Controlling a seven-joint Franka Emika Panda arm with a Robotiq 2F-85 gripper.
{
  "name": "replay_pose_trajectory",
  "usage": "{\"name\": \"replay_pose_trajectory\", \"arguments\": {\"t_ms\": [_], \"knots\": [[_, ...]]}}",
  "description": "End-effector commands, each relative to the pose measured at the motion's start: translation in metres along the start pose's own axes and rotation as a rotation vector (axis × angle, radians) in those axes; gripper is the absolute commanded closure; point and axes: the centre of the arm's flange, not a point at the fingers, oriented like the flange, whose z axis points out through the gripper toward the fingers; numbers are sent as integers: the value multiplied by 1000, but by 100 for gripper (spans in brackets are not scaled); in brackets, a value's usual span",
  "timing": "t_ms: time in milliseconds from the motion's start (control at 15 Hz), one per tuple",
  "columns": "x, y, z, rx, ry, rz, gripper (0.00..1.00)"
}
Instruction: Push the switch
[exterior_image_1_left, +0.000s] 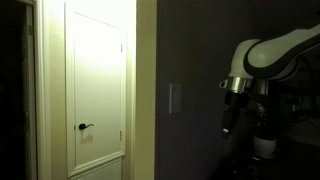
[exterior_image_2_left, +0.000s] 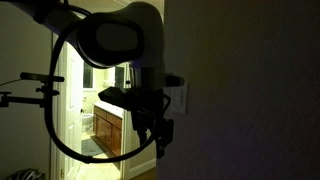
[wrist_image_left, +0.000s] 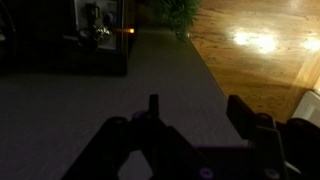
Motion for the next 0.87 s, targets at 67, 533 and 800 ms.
{"name": "replay_pose_trajectory", "arguments": {"t_ms": [67,533,800], "knots": [[-13,-7,-25,-56,-97,-11,0],[-9,-7,-20,-37,-104,-35,0],[-9,-7,-20,-37,-105,-36,0]]}}
